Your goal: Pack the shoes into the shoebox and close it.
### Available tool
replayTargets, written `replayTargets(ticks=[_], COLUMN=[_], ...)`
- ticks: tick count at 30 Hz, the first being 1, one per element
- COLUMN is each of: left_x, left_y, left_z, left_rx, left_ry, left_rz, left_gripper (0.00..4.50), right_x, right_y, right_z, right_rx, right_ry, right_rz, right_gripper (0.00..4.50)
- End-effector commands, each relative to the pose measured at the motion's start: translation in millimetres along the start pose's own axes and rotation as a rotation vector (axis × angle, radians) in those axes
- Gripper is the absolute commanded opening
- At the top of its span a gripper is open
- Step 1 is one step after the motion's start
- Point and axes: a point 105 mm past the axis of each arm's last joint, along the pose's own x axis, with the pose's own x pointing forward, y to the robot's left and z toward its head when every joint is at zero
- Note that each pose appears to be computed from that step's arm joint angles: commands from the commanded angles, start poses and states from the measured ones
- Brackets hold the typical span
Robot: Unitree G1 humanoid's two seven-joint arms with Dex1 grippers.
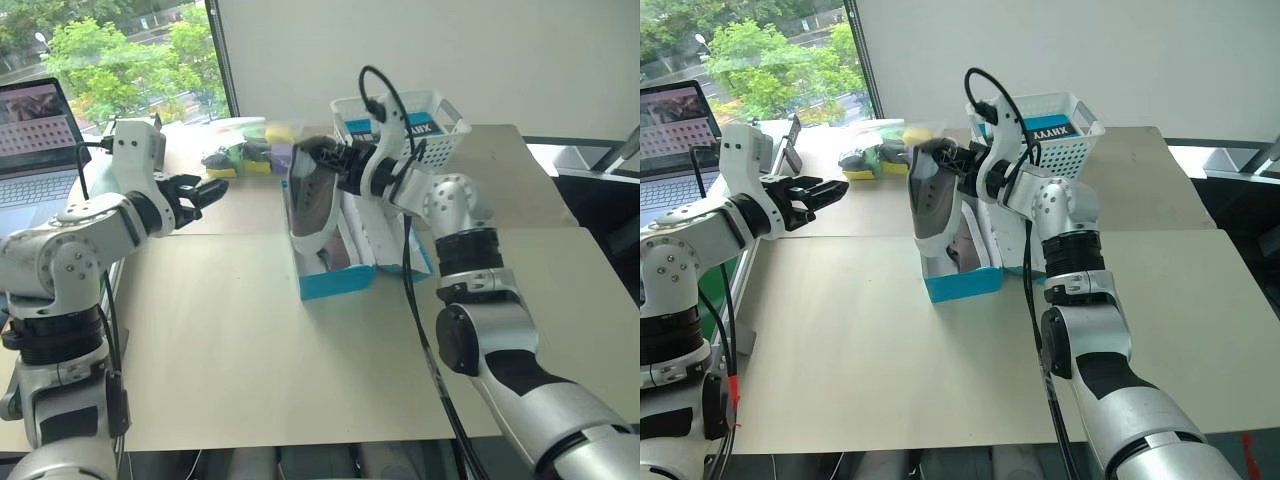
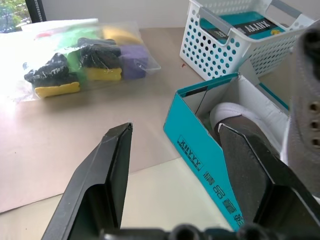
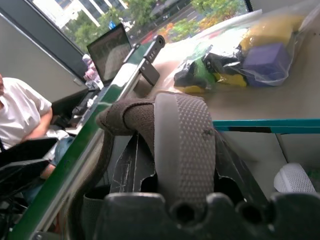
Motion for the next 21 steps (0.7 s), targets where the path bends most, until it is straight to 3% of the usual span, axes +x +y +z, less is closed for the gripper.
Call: replayTargets(ticks=[1, 10, 13, 16, 21], left_x=[-16.5, -32.0, -34.3, -39.0, -49.8], left_y=[3.9, 3.8, 3.6, 10.6, 13.5], left_z=[1.0, -7.8, -1.0, 2.7, 5.3], left_rx=[0.060, 0.087, 0.114, 0.118, 0.123], left_ry=[-0.008, 0.027, 0.002, -0.013, -0.023], left_rz=[0.024, 0.028, 0.049, 0.094, 0.127], left_gripper=[2.94, 2.94, 2.94, 2.94, 2.94], right_x=[6.2, 18.0, 24.2, 24.9, 23.6], right_y=[23.1, 35.3, 44.1, 36.0, 22.8], right_z=[21.9, 5.8, -20.4, -50.0, -56.4], right_rx=[-0.124, -0.224, -0.300, -0.432, -0.416], right_ry=[-0.041, 0.023, 0.076, 0.150, 0.153], right_rz=[0.118, 0.198, 0.262, 0.274, 0.254], right_gripper=[0.52, 0.52, 0.52, 0.52, 0.52])
